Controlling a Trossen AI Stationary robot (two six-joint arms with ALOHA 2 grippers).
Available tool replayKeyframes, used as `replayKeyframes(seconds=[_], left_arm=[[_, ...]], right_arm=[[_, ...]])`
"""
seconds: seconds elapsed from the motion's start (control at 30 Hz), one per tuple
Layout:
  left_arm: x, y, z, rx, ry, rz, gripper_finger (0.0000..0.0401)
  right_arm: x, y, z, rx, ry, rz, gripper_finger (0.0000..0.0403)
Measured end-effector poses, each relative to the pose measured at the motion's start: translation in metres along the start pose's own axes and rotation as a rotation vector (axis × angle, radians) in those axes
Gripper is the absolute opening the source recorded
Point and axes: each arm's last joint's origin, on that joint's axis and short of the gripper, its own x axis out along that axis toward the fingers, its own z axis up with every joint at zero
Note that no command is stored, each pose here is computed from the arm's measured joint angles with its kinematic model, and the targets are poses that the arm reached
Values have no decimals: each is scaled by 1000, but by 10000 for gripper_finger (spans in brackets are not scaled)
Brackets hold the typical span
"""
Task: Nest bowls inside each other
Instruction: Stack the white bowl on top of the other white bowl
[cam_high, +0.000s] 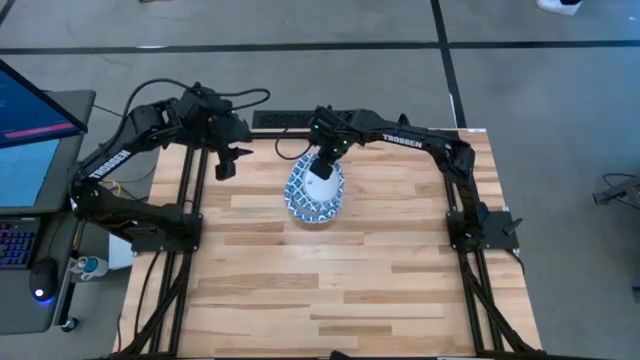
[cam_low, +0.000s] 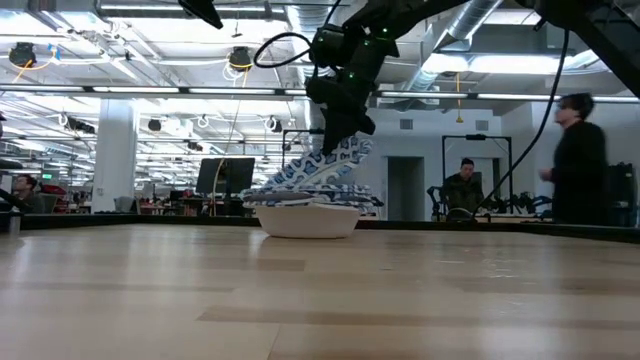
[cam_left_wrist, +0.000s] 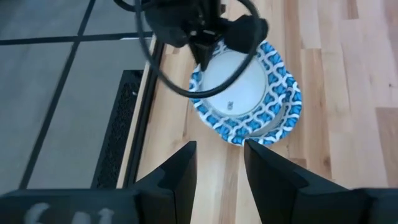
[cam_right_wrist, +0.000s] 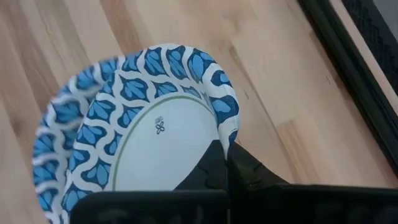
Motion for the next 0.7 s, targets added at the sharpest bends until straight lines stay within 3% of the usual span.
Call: replayKeyframes(seconds=[0.33,0.7], left_arm=[[0,1,-1,-7,-8,-22,125],[0,0,-2,-8,4,-27,125]], right_arm=[[0,2,2,49,-23,83,3],[1,19,11,0,-112,123,3]])
